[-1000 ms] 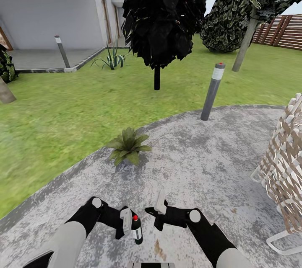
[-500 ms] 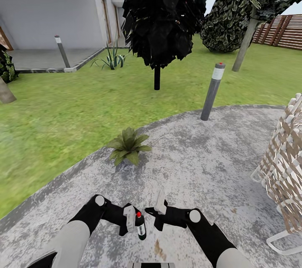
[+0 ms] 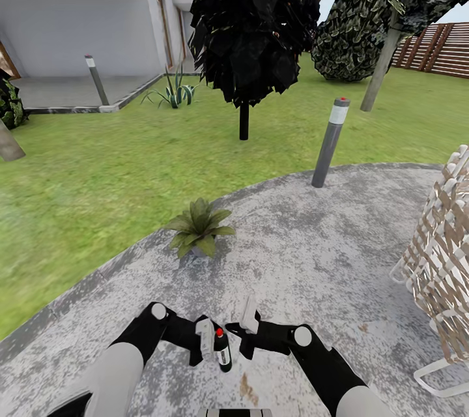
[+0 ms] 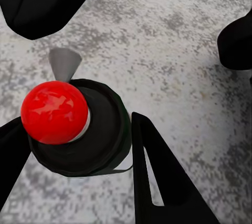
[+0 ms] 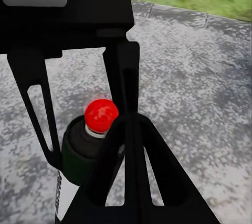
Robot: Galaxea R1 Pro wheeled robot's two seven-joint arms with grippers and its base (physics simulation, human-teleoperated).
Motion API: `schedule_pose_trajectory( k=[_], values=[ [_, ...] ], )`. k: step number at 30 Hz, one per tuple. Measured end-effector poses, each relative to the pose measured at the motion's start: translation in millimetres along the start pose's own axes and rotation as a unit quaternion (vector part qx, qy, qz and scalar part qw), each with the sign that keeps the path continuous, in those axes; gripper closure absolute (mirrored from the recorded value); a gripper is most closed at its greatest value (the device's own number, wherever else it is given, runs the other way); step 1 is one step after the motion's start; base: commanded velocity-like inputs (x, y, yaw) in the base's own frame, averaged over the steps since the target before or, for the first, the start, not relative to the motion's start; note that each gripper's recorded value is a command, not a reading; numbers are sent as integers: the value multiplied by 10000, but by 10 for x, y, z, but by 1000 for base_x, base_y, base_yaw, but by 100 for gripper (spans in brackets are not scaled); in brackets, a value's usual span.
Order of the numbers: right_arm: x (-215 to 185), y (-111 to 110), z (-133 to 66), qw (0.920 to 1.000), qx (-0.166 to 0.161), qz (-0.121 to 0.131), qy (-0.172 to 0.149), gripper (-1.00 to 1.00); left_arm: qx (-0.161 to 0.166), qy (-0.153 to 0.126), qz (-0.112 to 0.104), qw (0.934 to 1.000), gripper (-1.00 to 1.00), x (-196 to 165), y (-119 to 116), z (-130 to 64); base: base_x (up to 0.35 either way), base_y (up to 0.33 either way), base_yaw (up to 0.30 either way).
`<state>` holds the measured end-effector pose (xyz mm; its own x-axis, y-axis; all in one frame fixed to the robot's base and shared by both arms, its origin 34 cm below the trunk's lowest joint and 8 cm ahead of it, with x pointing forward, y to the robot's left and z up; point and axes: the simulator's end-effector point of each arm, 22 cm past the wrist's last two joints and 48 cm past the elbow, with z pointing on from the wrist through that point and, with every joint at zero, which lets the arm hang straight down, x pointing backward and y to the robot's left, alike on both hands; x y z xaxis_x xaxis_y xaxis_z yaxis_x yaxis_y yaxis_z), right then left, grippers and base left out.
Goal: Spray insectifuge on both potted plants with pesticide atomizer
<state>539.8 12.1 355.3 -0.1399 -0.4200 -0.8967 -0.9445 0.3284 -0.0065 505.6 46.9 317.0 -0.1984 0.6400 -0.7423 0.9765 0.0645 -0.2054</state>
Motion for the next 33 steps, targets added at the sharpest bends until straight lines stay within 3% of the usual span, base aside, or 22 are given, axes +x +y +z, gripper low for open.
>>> schedule_pose_trajectory(
  k=[21, 30, 33],
  values=[
    [15, 0, -7, 10000, -2, 5, 13, 100, -117, -121, -39, 9998, 100, -54, 51, 1, 0, 0, 0],
    [13, -2, -7, 10000, 1, 1, 11, 100, -90, 19, -80, 9999, 100, 97, 8, -33, 0, 0, 0],
    [17, 0, -7, 10000, -1, 6, 15, 100, -141, 163, -135, 9997, 100, 274, 33, -145, 0, 0, 0]
  ],
)
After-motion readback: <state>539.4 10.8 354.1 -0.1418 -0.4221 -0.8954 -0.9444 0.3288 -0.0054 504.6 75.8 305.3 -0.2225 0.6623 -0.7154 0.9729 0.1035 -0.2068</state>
